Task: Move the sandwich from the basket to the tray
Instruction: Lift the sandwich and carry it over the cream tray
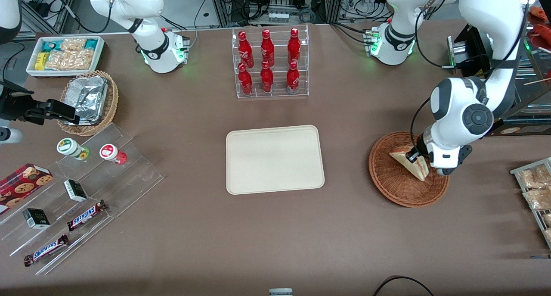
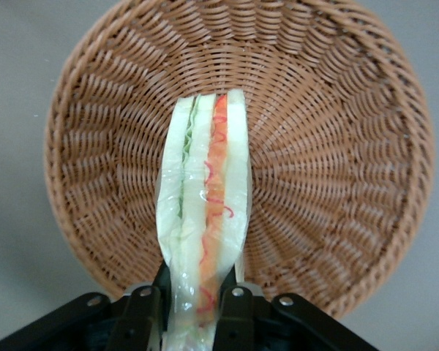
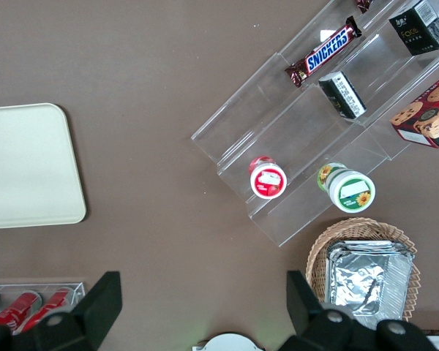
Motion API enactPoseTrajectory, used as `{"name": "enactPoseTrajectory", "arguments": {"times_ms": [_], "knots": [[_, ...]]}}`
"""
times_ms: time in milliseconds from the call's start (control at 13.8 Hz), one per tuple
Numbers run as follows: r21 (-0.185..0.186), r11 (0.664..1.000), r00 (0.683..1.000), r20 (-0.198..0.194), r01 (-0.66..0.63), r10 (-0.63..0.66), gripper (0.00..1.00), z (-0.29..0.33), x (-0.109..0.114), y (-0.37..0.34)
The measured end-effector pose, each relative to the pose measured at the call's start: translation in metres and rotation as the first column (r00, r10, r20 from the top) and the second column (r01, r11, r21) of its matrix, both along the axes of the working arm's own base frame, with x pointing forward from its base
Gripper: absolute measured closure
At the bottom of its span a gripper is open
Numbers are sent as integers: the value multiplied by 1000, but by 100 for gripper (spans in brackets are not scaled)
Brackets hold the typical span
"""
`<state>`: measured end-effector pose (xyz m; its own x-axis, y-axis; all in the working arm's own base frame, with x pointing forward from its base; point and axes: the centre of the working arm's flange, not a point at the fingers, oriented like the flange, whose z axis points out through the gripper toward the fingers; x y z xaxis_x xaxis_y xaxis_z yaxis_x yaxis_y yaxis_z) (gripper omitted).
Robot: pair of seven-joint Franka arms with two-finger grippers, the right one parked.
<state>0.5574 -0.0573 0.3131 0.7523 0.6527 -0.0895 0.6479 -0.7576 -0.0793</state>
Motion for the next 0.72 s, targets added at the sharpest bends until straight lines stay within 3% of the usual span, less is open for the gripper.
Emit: {"name": "enactPoseTrajectory", "arguments": {"times_ms": [217, 435, 725], "knots": [[-8, 996, 996, 2, 93, -93, 85, 47, 19, -18], [-21, 981, 981, 25, 194, -194, 85, 64, 27, -55], [-42, 934, 935, 14, 354, -354, 85, 45, 21, -155]]}}
